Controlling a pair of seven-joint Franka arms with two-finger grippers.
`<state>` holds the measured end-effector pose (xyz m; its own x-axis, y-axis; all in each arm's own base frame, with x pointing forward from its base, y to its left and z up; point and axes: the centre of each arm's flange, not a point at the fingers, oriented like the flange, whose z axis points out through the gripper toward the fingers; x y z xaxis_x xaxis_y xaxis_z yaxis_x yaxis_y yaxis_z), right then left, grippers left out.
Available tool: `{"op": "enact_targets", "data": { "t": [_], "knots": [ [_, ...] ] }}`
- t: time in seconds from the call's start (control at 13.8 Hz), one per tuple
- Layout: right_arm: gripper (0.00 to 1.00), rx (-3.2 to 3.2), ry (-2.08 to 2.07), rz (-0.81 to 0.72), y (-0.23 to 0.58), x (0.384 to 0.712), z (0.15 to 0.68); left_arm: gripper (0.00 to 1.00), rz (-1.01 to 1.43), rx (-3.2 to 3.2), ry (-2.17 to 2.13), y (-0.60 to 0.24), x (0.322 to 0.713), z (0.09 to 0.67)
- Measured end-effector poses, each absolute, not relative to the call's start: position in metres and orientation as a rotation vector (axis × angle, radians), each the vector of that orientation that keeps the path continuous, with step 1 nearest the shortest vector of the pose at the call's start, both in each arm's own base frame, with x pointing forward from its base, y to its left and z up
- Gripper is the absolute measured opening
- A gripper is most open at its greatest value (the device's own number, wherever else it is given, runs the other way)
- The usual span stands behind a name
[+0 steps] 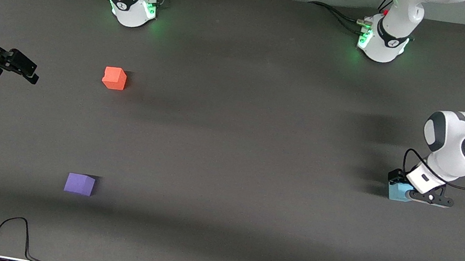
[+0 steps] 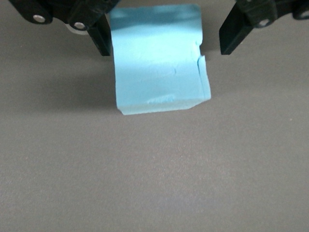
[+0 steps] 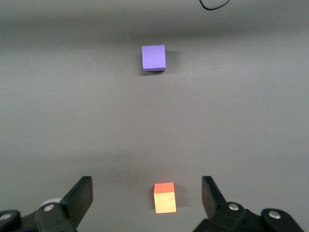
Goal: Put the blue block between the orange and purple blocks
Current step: 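Close the left gripper around the light blue cube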
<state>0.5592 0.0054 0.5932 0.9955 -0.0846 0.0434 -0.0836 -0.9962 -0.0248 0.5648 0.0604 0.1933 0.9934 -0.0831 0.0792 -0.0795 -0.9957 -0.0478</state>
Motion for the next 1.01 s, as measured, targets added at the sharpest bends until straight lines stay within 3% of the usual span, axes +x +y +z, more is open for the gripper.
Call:
{"op": "enact_targets", "data": {
  "t": [0.43, 0.51, 0.65, 0.79, 1.01],
  "knots": [
    [1.0, -3.115, 0.131, -0.067, 0.005, 0.56, 0.592, 0.95, -0.179, -3.088, 0.1, 0.059, 0.581, 0.204],
    [1.0, -3.115, 0.131, -0.067, 0.005, 0.56, 0.592, 0.87, -0.18, -3.089, 0.093, 0.059, 0.582, 0.205],
    [1.0, -3.115, 0.132, -0.067, 0.005, 0.56, 0.592, 0.81, -0.179, -3.091, 0.068, 0.059, 0.582, 0.204],
    [1.0, -3.116, 0.132, -0.066, 0.005, 0.56, 0.592, 0.58, -0.176, -3.094, 0.039, 0.057, 0.582, 0.202],
    [1.0, -3.116, 0.132, -0.066, 0.005, 0.56, 0.592, 0.54, -0.142, -3.099, 0.026, 0.057, 0.586, 0.206]
  ]
}}
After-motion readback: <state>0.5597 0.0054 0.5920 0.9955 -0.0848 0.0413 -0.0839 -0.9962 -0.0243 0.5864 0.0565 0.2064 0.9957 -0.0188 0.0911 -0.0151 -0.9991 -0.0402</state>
